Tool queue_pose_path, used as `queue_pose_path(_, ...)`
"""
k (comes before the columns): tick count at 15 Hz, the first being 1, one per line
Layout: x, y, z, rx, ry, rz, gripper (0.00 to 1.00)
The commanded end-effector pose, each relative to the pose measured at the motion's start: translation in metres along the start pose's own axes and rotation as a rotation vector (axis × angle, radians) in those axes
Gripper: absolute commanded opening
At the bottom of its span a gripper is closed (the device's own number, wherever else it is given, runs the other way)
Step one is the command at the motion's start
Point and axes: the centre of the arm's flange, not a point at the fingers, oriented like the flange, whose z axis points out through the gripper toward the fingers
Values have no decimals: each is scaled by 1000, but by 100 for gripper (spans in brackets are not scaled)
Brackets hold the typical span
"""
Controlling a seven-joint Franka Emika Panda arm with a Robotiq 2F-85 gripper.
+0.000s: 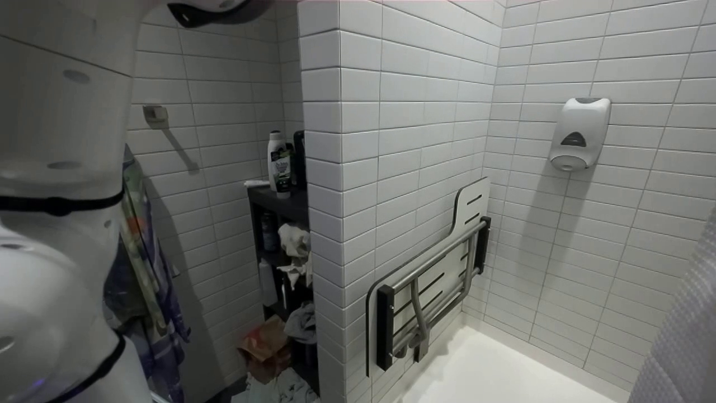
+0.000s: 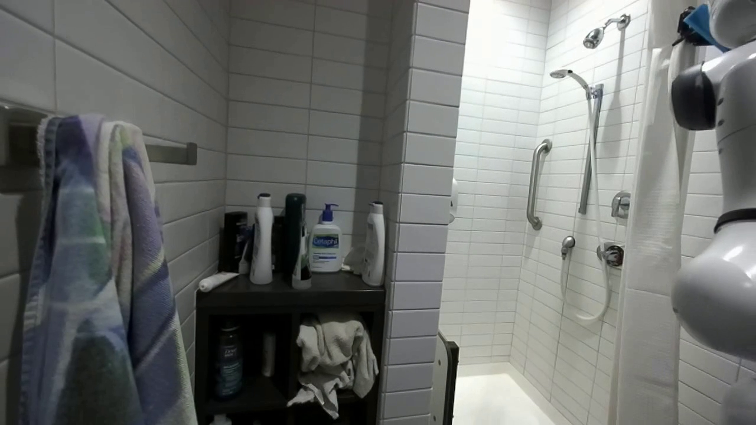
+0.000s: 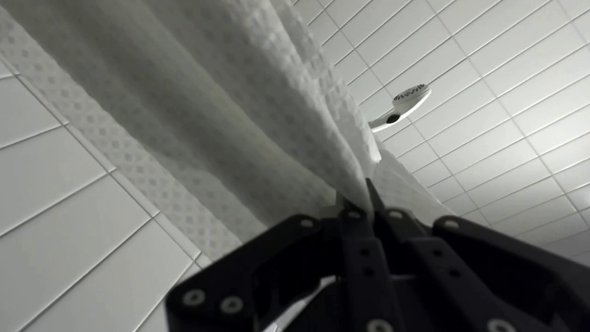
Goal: Slide the shower curtain to the right
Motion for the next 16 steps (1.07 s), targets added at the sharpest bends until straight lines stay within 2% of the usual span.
queue_pose_path(1, 42, 43, 52, -134, -53, 58, 1)
queue_pose_path(9, 51, 52, 68, -198, -1, 140, 1)
queue_pose_path(16, 46, 47, 77, -204, 24, 236, 1)
